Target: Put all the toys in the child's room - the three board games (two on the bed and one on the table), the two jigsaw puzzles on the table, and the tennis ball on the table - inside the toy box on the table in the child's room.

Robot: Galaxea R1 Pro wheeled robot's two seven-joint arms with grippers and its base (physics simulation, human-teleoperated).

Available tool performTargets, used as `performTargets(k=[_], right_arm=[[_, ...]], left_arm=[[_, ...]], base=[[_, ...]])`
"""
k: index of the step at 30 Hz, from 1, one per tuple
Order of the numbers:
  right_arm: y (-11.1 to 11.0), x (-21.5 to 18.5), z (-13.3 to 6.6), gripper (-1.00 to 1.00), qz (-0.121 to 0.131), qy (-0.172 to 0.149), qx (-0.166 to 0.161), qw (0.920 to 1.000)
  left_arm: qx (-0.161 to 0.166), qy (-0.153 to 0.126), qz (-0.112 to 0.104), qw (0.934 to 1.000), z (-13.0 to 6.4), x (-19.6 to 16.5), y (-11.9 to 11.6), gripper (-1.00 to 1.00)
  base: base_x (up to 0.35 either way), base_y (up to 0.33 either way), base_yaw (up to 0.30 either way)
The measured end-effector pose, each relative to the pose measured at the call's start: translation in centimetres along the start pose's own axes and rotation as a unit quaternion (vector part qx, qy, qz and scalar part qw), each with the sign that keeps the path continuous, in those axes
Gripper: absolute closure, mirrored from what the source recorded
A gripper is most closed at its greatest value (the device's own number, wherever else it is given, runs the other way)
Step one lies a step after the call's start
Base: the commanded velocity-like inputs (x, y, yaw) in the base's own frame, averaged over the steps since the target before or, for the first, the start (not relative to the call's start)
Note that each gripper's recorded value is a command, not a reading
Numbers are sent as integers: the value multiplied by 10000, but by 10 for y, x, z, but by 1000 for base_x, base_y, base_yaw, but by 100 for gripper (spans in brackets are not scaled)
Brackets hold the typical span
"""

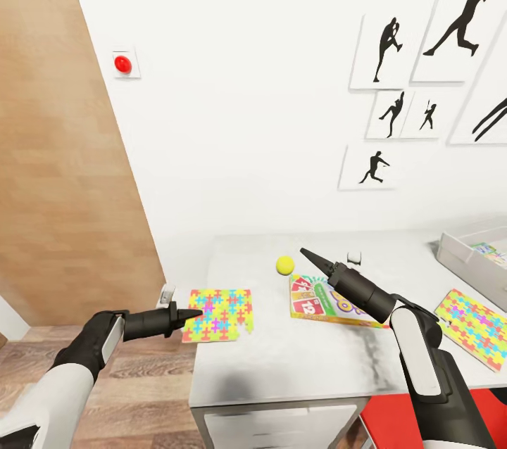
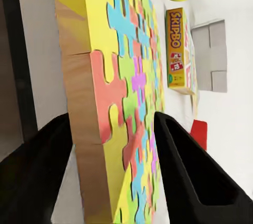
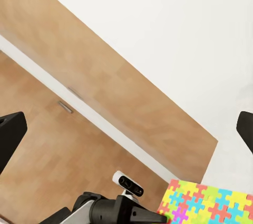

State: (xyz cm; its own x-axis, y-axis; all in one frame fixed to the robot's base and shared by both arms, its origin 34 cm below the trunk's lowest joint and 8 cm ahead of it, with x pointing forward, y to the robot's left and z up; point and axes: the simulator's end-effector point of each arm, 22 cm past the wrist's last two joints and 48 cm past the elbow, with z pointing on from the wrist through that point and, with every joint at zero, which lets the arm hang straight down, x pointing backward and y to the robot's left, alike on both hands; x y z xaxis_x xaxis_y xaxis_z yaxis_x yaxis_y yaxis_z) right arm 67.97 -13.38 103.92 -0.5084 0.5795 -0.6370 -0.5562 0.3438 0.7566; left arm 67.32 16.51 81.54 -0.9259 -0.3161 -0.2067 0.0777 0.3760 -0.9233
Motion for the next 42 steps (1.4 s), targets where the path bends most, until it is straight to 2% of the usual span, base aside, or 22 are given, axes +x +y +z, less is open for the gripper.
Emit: performTargets(k=[11, 16, 21, 27, 31, 35, 42], right_arm=[[9, -7, 2, -100, 2, 0, -2, 10000], [15, -12, 2, -100, 2, 2, 0, 10000], [20, -16, 3, -100, 3, 1, 2, 10000], [27, -21, 4, -100, -3, 3, 7, 10000], [32, -24, 5, -100, -1, -4, -1, 10000], [37, -27, 6, -100, -8, -19, -11, 10000], [44, -34, 6, -100, -25, -47, 0, 10000]], left_arm=[[-10, 11, 72, 10000, -5, -2, -11, 100], [-22, -24, 126, 9999, -15, -9, -18, 100], [-149, -94, 96, 9998, -40, -20, -16, 100], [233, -155, 129, 9995, -67, -30, -38, 100], [238, -249, 175, 9993, -97, -42, -45, 100], [339, -281, 207, 9988, -120, -53, -61, 100], [243, -430, 302, 9983, -167, -68, -68, 100]], base=[[0, 0, 0], [0, 0, 0], [0, 0, 0], [0, 0, 0], [0, 0, 0], [0, 0, 0], [0, 0, 0]])
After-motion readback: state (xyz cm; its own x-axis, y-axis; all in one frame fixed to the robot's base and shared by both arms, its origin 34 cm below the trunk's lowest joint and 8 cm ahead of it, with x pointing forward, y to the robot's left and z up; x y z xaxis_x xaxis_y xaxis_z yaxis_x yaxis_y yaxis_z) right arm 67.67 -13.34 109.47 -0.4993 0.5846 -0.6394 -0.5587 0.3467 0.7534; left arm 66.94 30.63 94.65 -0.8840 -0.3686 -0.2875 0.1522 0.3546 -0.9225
